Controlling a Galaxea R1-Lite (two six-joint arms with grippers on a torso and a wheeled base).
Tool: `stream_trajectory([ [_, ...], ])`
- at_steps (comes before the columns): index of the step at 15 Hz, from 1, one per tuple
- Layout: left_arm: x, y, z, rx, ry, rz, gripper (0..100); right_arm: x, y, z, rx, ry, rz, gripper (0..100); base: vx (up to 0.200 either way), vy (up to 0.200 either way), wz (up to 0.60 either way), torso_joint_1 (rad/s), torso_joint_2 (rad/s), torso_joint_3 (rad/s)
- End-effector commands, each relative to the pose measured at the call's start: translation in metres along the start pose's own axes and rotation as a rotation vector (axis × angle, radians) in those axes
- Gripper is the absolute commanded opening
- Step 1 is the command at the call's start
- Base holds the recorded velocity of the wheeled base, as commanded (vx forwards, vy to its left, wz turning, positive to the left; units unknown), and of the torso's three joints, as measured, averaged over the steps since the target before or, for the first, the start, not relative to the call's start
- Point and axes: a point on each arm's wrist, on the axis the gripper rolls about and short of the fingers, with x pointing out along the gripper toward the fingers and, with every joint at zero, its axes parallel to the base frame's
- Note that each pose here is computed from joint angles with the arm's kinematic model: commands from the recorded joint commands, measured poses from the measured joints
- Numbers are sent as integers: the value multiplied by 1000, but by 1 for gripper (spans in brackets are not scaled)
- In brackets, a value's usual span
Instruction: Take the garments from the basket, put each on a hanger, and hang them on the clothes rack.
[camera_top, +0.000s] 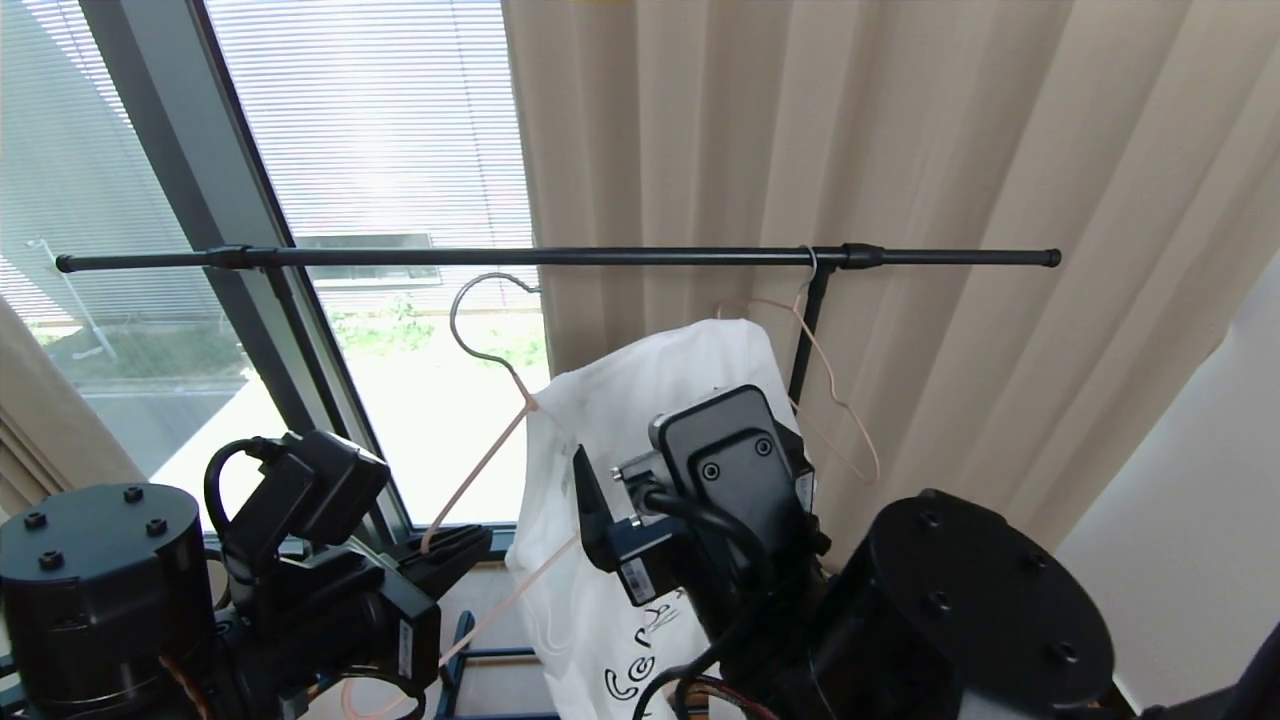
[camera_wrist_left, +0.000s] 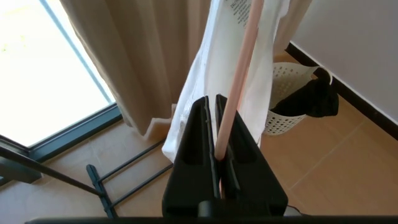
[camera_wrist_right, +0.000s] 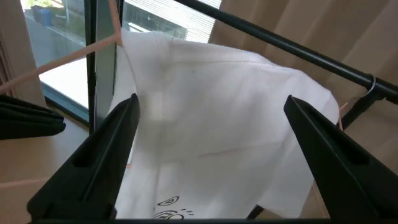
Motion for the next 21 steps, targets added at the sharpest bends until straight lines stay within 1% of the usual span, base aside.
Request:
stream_trajectory([
  [1,-2,0,-1,2,-2,-12,0,-17,-26,11,-24,-26,46,100,0,0,0,0,0,0],
  [2,-3,1,-3,3,5,-34,0,-21,-39,11,-62,-26,80,100,0,0,0,0,0,0],
  [6,-8,14,-7,22,10,-64,0,-25,-71,7,-130,42,172,100,0,0,0,0,0,0],
  [8,-12,18,-15,63,27,-97,0,-26,-87,5,-156,84,218,100,0,0,0,0,0,0],
  [9,-13,19,-18,80,37,-105,0,-27,-93,6,-162,93,245,100,0,0,0,0,0,0],
  [10,-15,19,-21,100,45,-123,0,-30,-102,10,-173,115,280,100,0,0,0,0,0,0],
  [11,-15,19,-23,107,49,-134,0,-31,-110,16,-178,136,307,100,0,0,0,0,0,0],
  [12,-16,18,-26,113,58,-156,0,-35,-126,30,-191,196,377,100,0,0,0,0,0,0],
  [13,-17,18,-28,128,61,-169,0,-39,-136,41,-195,233,436,100,0,0,0,0,0,0],
  [14,-18,17,-30,136,64,-192,0,-41,-147,54,-189,287,516,100,0,0,0,0,0,0],
  [15,-19,17,-31,139,64,-200,0,-41,-150,58,-187,315,545,100,0,0,0,0,0,0],
  [16,-19,17,-31,139,64,-200,0,-41,-150,58,-187,315,545,100,0,0,0,0,0,0],
  [17,-22,15,-31,149,52,-233,0,-29,-166,71,-230,442,708,100,0,0,0,0,0,0],
  [18,-24,14,-31,160,45,-246,0,-21,-170,71,-266,467,770,100,0,0,0,0,0,0],
  [19,-28,13,-32,171,38,-262,0,-10,-174,67,-314,488,860,100,0,0,0,0,0,0],
  [20,-30,10,-32,179,30,-285,0,1,-176,64,-324,504,925,100,0,0,0,0,0,0],
  [21,-32,7,-34,186,29,-309,0,16,-179,58,-312,520,1006,100,0,0,0,0,0,0],
])
